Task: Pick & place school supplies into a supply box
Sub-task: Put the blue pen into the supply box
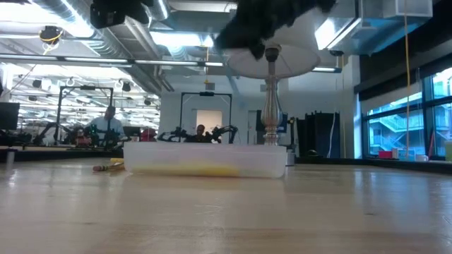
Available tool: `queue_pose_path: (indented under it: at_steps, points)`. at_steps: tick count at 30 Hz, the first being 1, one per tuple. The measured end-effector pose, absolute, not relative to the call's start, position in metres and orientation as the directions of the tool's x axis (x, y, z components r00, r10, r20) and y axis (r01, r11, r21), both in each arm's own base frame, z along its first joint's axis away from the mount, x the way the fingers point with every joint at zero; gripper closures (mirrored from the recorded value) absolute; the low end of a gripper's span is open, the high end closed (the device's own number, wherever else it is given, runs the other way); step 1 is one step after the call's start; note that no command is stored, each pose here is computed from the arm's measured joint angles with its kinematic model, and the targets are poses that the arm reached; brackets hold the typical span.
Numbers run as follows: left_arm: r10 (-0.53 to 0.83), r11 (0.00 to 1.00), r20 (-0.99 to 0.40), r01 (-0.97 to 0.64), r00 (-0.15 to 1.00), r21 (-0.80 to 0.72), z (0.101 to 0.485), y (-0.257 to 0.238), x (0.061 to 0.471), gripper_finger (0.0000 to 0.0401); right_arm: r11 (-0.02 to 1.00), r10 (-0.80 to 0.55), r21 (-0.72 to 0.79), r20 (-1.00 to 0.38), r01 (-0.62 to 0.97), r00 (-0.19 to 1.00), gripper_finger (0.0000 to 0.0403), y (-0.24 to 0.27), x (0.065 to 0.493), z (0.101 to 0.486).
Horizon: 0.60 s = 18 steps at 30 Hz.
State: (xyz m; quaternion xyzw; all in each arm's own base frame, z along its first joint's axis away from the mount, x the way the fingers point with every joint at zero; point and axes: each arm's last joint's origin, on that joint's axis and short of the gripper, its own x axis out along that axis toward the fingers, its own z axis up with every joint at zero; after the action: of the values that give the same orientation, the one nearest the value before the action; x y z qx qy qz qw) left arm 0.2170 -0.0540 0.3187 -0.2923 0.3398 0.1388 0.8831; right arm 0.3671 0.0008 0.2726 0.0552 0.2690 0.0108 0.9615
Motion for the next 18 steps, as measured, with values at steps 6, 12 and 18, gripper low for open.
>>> queue_pose_path:
  at_steps: [6, 12, 18]
  points:
    - [0.051, 0.796, -0.671, -0.436, 0.740, -0.420, 0.322, -0.053, 0.214, 0.0272, 0.986, 0.127, 0.160, -0.619, -0.034, 0.775, 0.0358, 0.000, 0.383, 0.231]
    - [0.076, 0.804, -0.667, -0.441, 0.741, -0.399, 0.322, -0.052, 0.214, 0.0272, 0.980, 0.171, 0.189, -0.678, -0.055, 0.715, 0.0358, 0.001, 0.389, 0.205]
    - [0.077, 0.817, -0.667, -0.430, 0.741, -0.383, 0.322, -0.052, 0.214, 0.0272, 0.982, 0.173, 0.181, -0.729, -0.057, 0.662, 0.0358, 0.001, 0.392, 0.185]
